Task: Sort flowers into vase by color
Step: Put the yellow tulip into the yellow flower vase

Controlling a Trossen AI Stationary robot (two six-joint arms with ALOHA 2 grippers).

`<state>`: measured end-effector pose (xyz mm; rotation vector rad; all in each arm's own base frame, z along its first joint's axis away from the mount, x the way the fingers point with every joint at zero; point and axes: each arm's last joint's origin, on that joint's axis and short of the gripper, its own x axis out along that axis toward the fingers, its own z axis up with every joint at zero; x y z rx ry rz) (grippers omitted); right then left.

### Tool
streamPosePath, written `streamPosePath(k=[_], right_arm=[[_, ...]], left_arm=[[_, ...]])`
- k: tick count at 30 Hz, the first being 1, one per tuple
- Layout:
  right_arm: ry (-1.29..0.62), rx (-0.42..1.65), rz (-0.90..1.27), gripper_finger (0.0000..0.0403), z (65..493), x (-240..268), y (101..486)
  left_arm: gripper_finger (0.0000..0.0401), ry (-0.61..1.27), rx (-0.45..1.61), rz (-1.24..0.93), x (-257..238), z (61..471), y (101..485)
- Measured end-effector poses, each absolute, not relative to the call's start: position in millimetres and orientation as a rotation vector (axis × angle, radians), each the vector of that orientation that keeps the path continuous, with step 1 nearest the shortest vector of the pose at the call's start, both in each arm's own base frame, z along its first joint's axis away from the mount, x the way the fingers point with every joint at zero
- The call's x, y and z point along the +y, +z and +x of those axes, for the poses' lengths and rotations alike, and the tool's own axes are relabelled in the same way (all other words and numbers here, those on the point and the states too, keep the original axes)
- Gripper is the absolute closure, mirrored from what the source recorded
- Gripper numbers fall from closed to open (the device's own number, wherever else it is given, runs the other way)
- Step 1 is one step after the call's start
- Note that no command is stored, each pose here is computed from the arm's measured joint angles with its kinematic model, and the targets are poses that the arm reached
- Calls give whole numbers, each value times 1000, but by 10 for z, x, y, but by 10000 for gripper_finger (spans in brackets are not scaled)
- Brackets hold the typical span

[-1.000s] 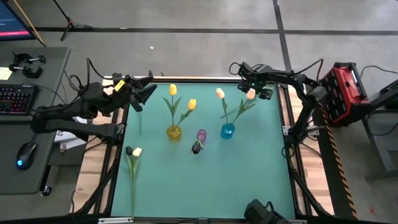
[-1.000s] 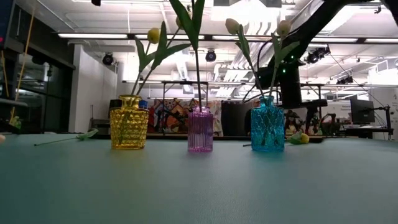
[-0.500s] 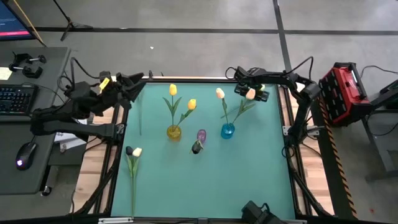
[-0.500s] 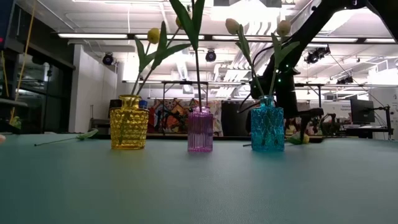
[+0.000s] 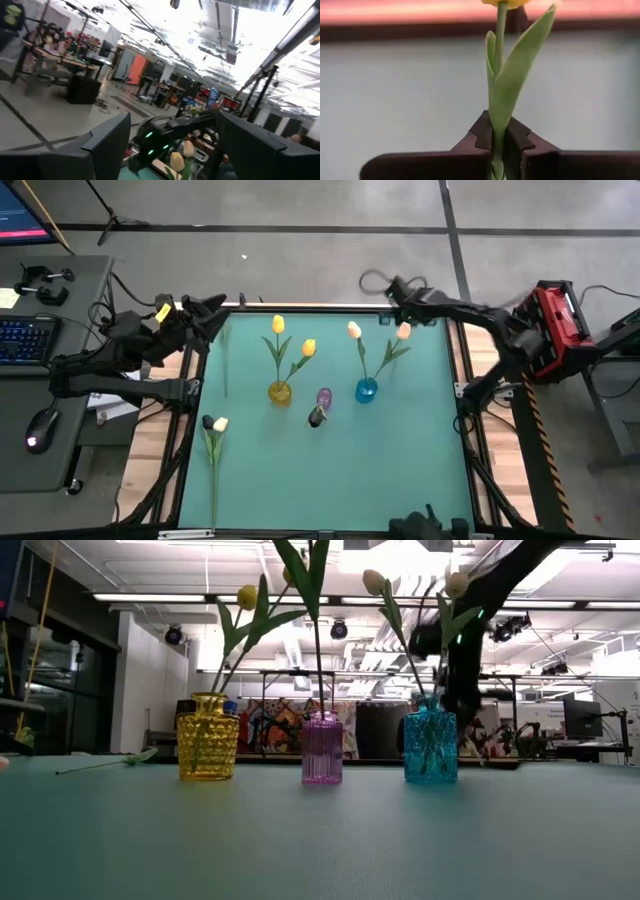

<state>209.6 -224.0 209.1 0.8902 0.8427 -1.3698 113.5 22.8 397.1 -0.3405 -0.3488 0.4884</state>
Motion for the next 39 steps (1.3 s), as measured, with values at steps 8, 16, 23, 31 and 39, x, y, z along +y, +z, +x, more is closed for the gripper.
streamPosePath(k=[8,16,23,31,39], right_arm=[[-1005,81,550,400,1954,-1994,3454],[-571,-460,261,402,2080,-1457,4234],[-276,-573,218,402,2715,-953,4143],[-94,-715,246,402,3163,-564,3947],[-25,-508,185,403,3783,-378,3923]], left_arm=[[117,524,-347,-321,236,1131,3970],[117,525,-352,-319,236,1129,3975],[117,530,-346,-295,236,1129,3976],[117,531,-347,-296,237,1128,3976],[117,532,-347,-297,237,1129,3976]])
